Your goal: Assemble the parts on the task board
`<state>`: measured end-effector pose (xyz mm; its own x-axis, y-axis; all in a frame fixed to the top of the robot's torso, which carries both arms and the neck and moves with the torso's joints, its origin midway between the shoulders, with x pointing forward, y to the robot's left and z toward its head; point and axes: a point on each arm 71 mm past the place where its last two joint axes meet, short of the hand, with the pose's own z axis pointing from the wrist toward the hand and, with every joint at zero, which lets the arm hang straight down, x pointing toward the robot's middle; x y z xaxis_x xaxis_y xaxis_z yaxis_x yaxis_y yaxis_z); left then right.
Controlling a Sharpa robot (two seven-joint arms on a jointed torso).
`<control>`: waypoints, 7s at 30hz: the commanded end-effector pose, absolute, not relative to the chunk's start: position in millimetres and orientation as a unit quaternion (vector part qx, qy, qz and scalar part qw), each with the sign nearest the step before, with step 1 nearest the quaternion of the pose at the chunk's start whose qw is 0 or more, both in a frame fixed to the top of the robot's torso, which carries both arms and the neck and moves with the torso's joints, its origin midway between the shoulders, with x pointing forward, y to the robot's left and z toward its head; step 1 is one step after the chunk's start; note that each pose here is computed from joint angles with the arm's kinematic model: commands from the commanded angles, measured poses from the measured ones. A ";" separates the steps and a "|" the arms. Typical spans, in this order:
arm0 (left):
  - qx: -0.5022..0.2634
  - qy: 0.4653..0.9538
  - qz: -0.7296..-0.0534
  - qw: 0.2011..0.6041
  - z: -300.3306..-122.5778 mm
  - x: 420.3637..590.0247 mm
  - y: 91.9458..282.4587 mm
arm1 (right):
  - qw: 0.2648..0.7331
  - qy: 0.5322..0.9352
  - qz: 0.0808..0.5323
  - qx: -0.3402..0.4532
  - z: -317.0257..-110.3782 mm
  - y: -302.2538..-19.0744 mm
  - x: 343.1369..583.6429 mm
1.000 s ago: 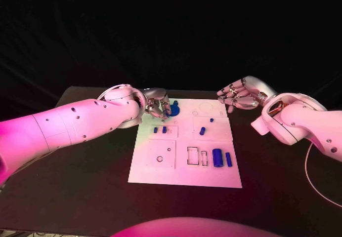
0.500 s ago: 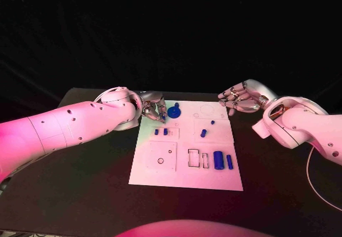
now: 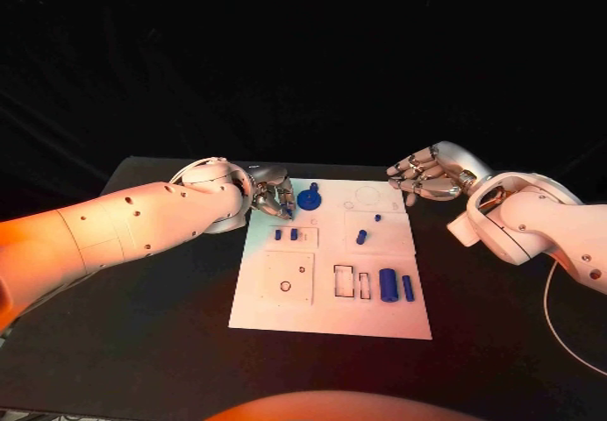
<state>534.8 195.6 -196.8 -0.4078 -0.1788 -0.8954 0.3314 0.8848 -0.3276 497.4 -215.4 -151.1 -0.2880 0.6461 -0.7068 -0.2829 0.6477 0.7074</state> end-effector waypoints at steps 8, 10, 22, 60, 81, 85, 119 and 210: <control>0.055 0.813 -0.231 0.531 -201.8 535.0 189.7 | 0.582 0.695 0.404 0.126 -151.1 -214.1 496.9; 0.056 0.814 -0.231 0.530 -202.4 535.0 188.7 | 0.582 0.695 0.403 0.126 -151.1 -214.3 496.9; 0.055 0.820 -0.222 0.525 -205.1 536.0 189.0 | 0.581 0.696 0.403 0.126 -151.3 -214.2 496.8; 0.051 0.818 -0.232 0.525 -204.6 535.8 190.2 | 0.581 0.696 0.402 0.129 -152.5 -214.7 497.9; 0.044 0.814 -0.234 0.529 -203.7 536.1 192.9 | 0.579 0.699 0.400 0.130 -153.1 -215.7 498.3; 0.043 0.814 -0.233 0.530 -203.4 535.6 195.2 | 0.579 0.699 0.399 0.130 -153.3 -216.4 498.6; -0.380 0.644 -0.506 0.430 -177.8 532.1 258.4 | 0.613 0.749 0.182 -0.172 -176.1 -196.3 504.2; -0.457 0.570 -0.591 0.341 -172.8 520.8 241.5 | 0.656 0.709 0.218 -0.140 -193.3 -164.4 497.4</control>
